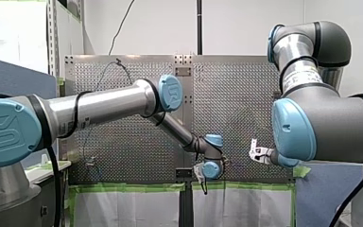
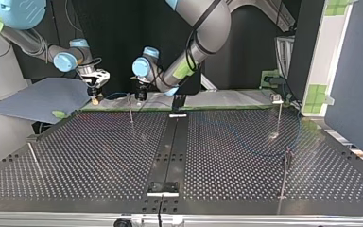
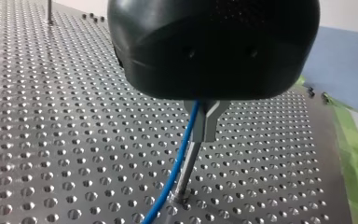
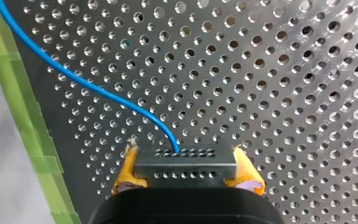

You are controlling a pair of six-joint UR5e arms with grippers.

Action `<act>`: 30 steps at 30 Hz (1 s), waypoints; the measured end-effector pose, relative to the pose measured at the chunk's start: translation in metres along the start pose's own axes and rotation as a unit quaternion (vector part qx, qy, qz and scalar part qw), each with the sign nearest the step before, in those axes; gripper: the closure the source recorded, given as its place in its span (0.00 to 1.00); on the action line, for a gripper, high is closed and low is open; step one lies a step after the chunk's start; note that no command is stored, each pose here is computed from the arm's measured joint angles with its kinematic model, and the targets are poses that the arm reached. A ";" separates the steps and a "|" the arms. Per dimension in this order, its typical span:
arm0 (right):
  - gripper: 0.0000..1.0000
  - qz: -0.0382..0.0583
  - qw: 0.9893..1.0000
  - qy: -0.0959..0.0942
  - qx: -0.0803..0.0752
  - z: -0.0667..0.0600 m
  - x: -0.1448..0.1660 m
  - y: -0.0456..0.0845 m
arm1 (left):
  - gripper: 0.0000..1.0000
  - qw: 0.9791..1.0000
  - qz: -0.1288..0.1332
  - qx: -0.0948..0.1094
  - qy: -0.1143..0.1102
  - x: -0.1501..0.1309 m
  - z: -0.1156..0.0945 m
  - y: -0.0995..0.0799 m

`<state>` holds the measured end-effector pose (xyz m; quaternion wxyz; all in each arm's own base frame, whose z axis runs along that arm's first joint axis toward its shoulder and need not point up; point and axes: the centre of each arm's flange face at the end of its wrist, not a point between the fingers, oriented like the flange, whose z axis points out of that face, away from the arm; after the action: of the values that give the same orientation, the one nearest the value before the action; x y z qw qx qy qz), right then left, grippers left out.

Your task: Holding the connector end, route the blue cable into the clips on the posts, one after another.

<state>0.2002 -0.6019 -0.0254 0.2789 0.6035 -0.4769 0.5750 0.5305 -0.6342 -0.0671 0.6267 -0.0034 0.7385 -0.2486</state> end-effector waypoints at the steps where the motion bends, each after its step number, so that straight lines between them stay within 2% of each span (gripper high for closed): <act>1: 1.00 0.000 1.000 0.001 0.001 0.001 0.001 0.000 | 1.00 1.000 -0.004 0.002 0.000 -0.001 0.001 0.001; 7: 1.00 -0.004 1.000 0.011 0.006 0.004 0.004 0.000 | 1.00 0.999 -0.031 0.013 0.003 -0.006 0.011 0.011; 11: 1.00 -0.006 1.000 0.019 0.010 0.008 0.007 0.000 | 1.00 0.999 -0.043 0.012 0.001 -0.014 0.021 0.023; 18: 1.00 -0.009 0.999 0.035 0.012 0.013 0.013 0.002 | 1.00 0.999 -0.050 0.008 -0.003 -0.022 0.031 0.037; 25: 1.00 -0.011 0.999 0.046 0.013 0.019 0.019 0.003 | 1.00 0.999 -0.052 0.005 -0.011 -0.030 0.037 0.039; 30: 1.00 -0.011 0.999 0.046 0.014 0.021 0.014 0.004 | 1.00 0.999 -0.052 0.003 -0.012 -0.031 0.038 0.040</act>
<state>0.2041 -0.6258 -0.0162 0.2984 0.5857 -0.4481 0.6059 0.5850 -0.6028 -0.0564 0.6215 -0.0428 0.7292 -0.2833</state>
